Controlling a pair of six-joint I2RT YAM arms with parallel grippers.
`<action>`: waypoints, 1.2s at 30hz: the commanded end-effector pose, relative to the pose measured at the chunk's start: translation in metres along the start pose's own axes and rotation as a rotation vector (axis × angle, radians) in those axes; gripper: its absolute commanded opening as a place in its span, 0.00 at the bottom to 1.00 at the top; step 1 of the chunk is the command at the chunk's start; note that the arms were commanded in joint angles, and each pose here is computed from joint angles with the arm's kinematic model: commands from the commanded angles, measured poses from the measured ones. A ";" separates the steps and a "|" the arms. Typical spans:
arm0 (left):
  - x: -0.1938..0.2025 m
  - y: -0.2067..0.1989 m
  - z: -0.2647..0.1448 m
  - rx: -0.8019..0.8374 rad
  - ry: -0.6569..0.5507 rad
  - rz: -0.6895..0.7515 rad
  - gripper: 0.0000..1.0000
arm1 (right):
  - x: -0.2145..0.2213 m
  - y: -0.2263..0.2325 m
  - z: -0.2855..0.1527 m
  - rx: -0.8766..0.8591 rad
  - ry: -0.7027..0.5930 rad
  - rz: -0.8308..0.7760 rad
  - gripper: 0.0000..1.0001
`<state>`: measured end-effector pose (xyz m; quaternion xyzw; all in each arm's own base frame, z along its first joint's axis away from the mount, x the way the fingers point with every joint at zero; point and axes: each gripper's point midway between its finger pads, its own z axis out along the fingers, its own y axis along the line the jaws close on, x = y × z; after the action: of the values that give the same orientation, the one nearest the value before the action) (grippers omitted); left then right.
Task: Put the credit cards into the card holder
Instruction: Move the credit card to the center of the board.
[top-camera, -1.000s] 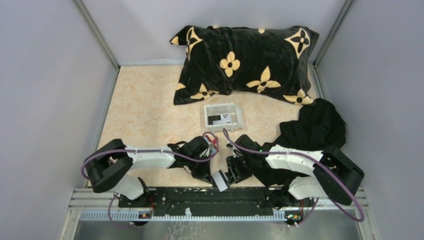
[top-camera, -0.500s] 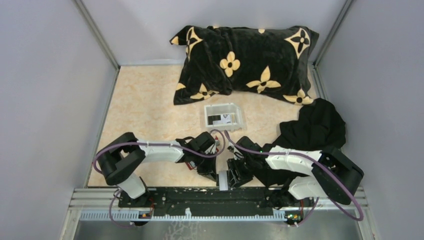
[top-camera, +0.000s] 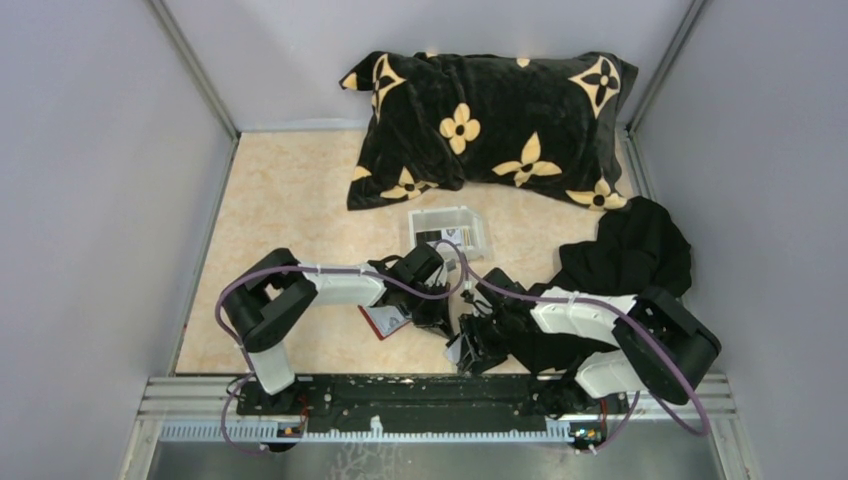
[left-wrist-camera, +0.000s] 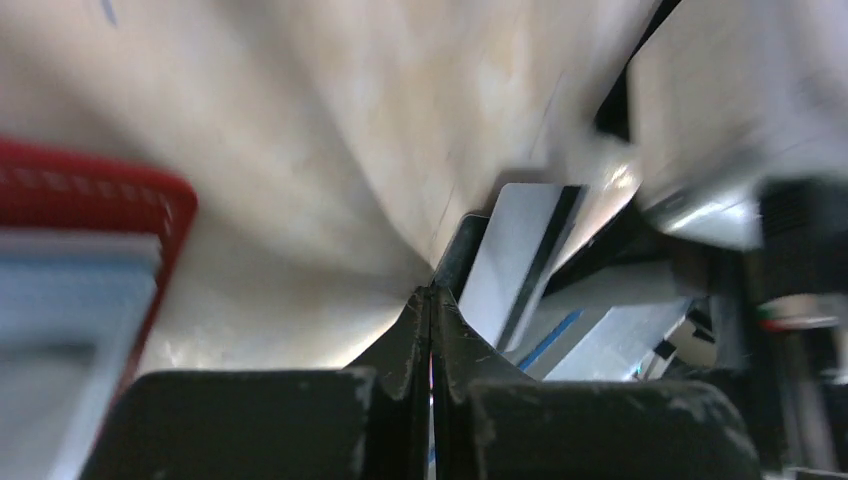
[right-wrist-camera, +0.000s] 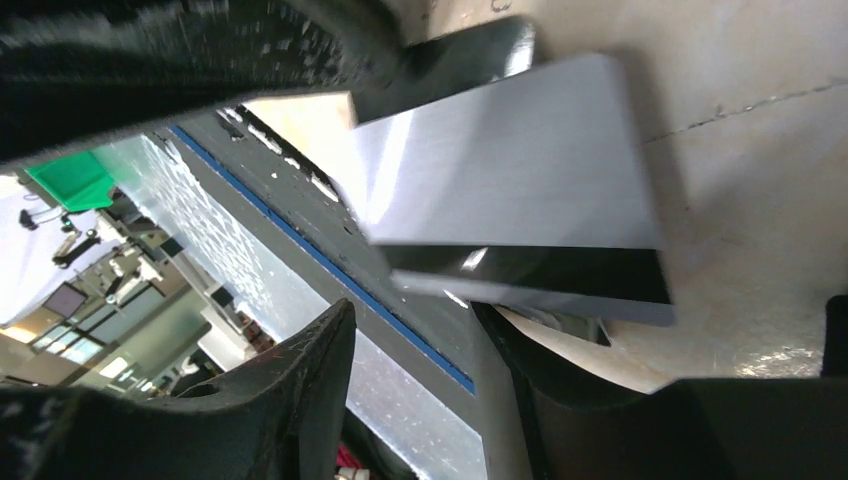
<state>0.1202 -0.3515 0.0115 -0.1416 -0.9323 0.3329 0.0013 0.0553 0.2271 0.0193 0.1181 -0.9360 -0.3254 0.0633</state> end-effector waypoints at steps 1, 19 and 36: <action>0.000 0.027 0.025 -0.086 -0.014 0.046 0.00 | -0.055 -0.023 0.010 0.111 -0.219 -0.099 0.47; -0.013 0.041 0.022 -0.127 -0.064 0.032 0.00 | -0.111 -0.045 -0.002 0.202 -0.371 -0.060 0.47; -0.114 0.019 -0.039 -0.093 -0.404 0.022 0.14 | -0.161 -0.042 -0.014 0.239 -0.453 -0.096 0.46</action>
<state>0.2414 -0.3476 0.0234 -0.0709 -0.9281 0.3141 -0.1870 0.1573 0.2611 0.0231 0.0895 -0.9312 -0.3507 -0.0421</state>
